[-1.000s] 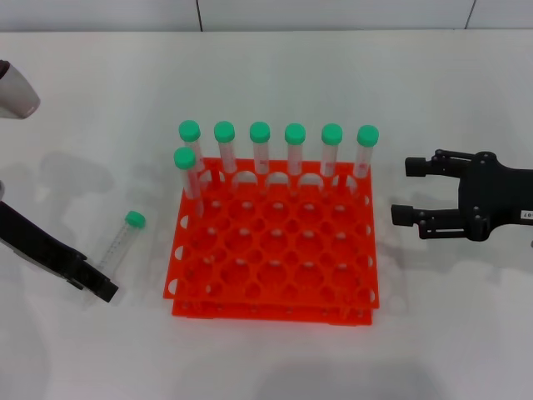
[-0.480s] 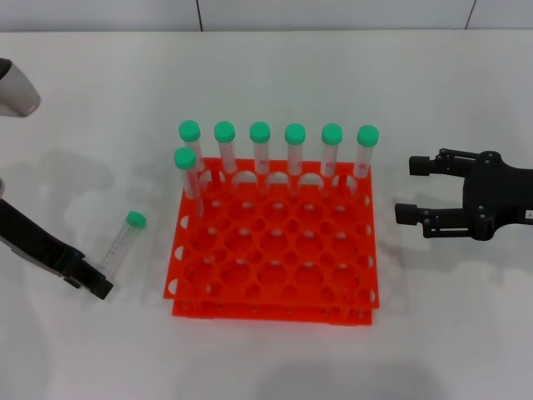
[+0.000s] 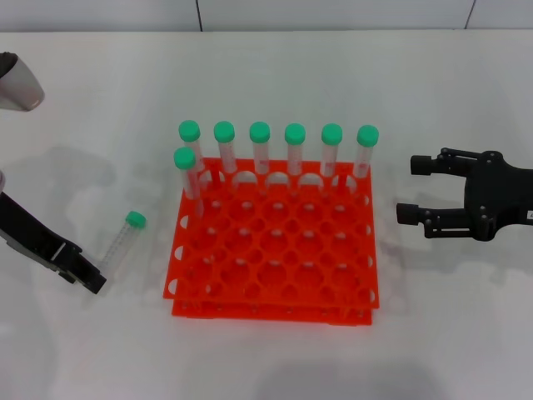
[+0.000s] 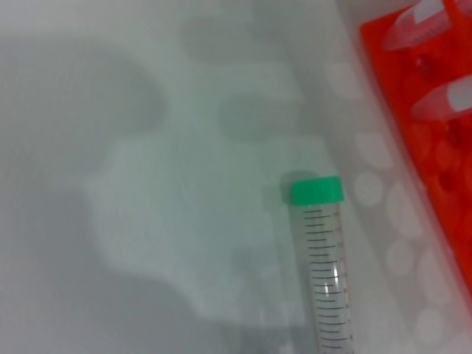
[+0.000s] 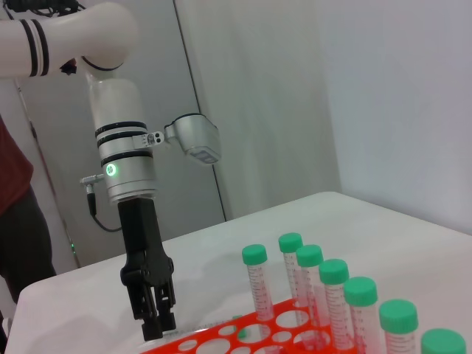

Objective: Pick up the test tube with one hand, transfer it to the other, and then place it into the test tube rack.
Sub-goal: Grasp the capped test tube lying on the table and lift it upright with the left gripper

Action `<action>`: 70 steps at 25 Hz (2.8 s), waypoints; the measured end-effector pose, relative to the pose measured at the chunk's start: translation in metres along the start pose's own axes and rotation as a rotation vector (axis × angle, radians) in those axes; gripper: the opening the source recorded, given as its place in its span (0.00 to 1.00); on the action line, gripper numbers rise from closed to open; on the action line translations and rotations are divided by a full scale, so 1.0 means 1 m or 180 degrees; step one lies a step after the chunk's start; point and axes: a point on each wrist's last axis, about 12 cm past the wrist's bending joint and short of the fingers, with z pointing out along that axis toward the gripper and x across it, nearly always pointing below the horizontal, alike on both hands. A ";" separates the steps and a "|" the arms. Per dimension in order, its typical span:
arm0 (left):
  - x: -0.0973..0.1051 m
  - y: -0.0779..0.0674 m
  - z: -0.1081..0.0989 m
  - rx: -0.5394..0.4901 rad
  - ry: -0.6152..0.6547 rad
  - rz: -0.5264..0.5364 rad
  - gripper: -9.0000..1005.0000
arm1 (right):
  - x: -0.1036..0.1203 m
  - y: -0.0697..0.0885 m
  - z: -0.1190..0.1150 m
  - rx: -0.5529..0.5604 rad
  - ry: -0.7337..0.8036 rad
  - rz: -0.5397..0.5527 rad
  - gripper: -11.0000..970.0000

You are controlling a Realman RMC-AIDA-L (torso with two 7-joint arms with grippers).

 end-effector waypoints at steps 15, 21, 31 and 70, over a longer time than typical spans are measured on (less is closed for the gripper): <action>-0.013 -0.010 0.003 -0.0099 0.0097 0.0132 0.47 | 0.000 0.001 0.000 -0.0008 -0.0005 -0.0002 0.86; -0.013 -0.015 0.007 -0.0116 0.0210 0.0211 0.47 | 0.000 0.000 -0.002 0.0009 -0.0023 -0.0003 0.86; -0.013 -0.014 0.007 -0.0131 0.0216 0.0202 0.47 | 0.001 0.001 -0.004 0.0021 -0.0027 0.0006 0.86; -0.018 -0.016 0.011 -0.0189 0.0242 0.0198 0.21 | 0.001 0.001 -0.005 0.0027 -0.0061 -0.0019 0.85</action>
